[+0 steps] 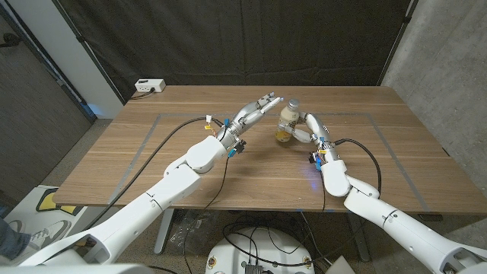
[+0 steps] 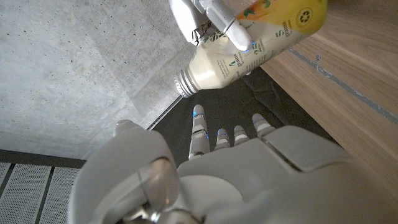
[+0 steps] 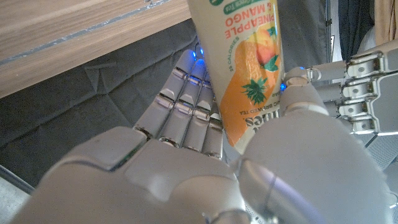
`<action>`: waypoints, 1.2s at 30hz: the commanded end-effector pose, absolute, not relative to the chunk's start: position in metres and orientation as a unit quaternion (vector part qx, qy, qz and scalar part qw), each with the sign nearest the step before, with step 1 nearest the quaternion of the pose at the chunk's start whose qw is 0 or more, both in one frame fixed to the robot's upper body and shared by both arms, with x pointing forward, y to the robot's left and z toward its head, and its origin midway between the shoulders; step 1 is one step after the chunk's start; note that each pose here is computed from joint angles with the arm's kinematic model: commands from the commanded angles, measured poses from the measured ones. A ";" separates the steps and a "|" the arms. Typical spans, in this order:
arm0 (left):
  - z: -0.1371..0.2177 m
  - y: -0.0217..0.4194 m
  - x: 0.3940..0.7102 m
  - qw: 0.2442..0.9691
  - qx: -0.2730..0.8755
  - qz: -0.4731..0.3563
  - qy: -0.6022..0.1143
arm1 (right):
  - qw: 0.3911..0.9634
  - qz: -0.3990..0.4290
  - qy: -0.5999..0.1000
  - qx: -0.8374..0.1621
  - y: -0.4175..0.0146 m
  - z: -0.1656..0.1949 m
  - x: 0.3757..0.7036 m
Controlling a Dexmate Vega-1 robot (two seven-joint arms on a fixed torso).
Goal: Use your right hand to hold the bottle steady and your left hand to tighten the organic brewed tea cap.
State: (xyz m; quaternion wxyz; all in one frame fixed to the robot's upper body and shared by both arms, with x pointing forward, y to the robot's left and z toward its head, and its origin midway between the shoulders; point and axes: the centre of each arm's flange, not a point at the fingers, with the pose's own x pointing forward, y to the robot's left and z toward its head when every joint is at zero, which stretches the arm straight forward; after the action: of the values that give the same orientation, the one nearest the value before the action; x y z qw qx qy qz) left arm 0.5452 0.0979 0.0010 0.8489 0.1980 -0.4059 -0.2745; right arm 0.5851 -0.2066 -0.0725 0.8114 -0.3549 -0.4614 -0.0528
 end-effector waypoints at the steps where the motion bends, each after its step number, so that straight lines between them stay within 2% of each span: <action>1: 0.002 0.092 0.544 0.841 0.220 -0.270 -0.413 | 0.810 -0.051 -0.461 -0.359 -0.205 -0.071 0.586; 21: 0.002 0.086 0.548 0.838 0.219 -0.287 -0.411 | 0.810 -0.050 -0.460 -0.360 -0.204 -0.073 0.587; 36: 0.020 0.064 0.564 0.816 0.235 -0.325 -0.415 | 0.809 -0.080 -0.461 -0.356 -0.218 -0.077 0.571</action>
State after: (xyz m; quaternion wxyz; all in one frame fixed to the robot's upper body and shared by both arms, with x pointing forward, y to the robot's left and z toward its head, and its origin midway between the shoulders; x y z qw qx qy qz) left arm 0.5550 0.0777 0.0087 0.8303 0.2270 -0.4111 -0.3001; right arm 0.5806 -0.2070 -0.0733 0.8087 -0.3578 -0.4633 -0.0584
